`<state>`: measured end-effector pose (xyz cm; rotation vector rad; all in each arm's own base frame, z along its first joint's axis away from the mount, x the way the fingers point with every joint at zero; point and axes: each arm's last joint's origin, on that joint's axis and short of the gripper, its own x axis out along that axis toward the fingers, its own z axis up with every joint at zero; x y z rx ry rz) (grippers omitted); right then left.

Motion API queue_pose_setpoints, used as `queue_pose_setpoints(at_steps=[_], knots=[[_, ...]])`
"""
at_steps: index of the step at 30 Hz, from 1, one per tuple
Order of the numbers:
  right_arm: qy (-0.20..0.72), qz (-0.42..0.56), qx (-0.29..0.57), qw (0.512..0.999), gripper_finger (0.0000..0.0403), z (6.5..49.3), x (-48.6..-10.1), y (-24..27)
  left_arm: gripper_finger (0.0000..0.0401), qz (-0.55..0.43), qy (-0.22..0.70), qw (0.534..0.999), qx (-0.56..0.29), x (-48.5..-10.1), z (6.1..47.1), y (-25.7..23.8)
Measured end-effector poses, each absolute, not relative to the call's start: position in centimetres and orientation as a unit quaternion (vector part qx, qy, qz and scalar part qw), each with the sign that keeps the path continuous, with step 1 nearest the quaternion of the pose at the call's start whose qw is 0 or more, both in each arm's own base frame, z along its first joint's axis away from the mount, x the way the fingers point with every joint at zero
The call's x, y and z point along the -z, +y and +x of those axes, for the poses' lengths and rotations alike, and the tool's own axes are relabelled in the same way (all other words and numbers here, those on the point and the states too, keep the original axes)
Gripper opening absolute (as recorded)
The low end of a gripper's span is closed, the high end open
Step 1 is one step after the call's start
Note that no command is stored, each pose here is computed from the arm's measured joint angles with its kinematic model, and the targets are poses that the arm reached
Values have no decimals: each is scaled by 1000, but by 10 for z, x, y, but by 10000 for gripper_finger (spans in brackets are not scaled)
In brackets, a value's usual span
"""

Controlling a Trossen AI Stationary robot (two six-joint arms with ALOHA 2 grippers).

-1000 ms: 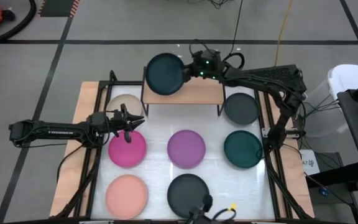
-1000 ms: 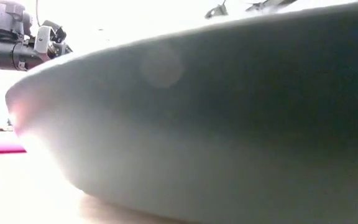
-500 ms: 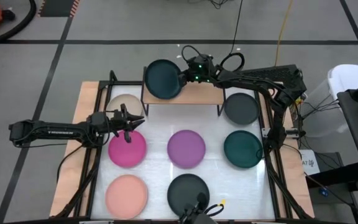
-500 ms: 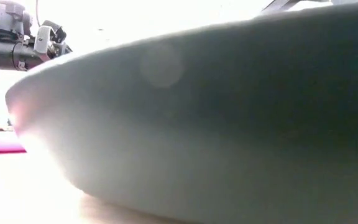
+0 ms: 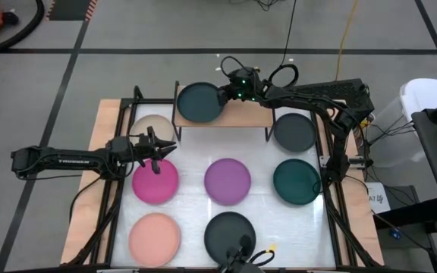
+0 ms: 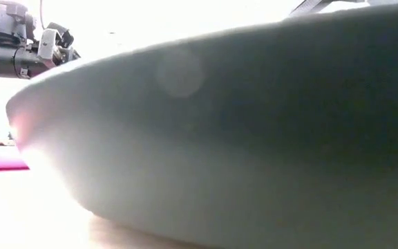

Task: Place and stack plates onto a shelf
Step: Put the bottom dark green plate on the shelf, then stack the purple plate on top of the dark green plate on the shelf

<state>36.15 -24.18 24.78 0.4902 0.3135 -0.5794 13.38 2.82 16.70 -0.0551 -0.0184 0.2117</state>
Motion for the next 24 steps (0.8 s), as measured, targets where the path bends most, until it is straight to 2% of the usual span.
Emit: queue_pose_setpoints(at_steps=[3,7,13,17,24], knots=[[132,223,228,939,106,359,-267,-236,81,-27,-9,994,-106,-167,134,28],[72,202,139,967,109,343,-317,-218,81,-27,-9,994,-107,-167,134,28],[57,113,43,991,109,305,-366,-155,81,-27,-9,994,-107,-167,134,28],[51,71,-12,996,109,271,-365,-107,81,-27,-9,994,-107,-167,134,28],[-18,94,-103,990,109,221,-313,-42,81,-27,-9,994,-107,-167,134,28]])
